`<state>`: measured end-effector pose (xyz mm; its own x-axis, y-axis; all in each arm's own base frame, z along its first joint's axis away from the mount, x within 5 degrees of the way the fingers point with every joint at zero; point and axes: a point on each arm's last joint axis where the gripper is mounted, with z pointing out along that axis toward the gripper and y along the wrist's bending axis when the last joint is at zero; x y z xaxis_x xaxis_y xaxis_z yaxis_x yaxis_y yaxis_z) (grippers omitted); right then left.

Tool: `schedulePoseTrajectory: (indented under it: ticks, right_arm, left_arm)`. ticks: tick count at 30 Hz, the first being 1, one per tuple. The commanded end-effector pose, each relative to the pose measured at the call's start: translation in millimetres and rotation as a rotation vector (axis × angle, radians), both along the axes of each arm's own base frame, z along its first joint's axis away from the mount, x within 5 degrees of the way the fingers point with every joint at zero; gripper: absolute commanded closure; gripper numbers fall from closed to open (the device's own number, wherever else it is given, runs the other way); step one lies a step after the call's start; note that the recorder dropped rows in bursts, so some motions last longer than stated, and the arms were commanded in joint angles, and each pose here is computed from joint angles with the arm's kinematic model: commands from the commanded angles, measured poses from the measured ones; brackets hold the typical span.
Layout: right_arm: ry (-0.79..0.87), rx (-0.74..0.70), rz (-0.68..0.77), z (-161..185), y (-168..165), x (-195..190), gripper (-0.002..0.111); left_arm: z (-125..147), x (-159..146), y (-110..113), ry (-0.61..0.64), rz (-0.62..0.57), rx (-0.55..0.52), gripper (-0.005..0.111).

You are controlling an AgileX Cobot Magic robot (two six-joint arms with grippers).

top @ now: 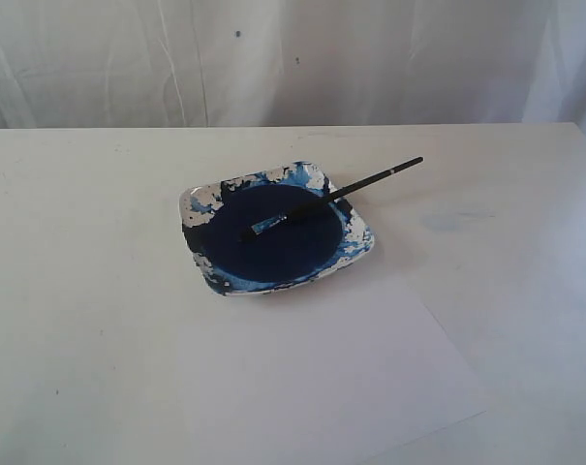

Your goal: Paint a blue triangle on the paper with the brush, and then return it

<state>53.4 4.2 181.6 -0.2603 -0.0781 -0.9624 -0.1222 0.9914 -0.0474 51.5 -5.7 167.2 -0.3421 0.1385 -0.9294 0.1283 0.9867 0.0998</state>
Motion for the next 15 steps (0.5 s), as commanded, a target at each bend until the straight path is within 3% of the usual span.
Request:
schedulePoseTrajectory:
  ticks: [1,9,11,15]
  right_arm:
    - [-0.01,-0.002,-0.006,0.2,-0.4,-0.1,0.108]
    - [-0.01,-0.002,-0.006,0.2,-0.4,-0.1,0.108]
    - [-0.01,-0.002,-0.006,0.2,-0.4,-0.1,0.108]
    - [-0.01,-0.002,-0.006,0.2,-0.4,-0.1,0.108]
  left_arm:
    - [-0.8,-0.2,-0.1,-0.001,0.0,-0.005,0.107]
    - [1.3,0.6,0.2,-0.027,0.001,0.004,0.107]
    - [15.0,4.3,0.8,-0.182,0.013,-0.018,0.107]
    - [64.6,-0.2,6.3,-0.709,0.067,-0.392,0.107]
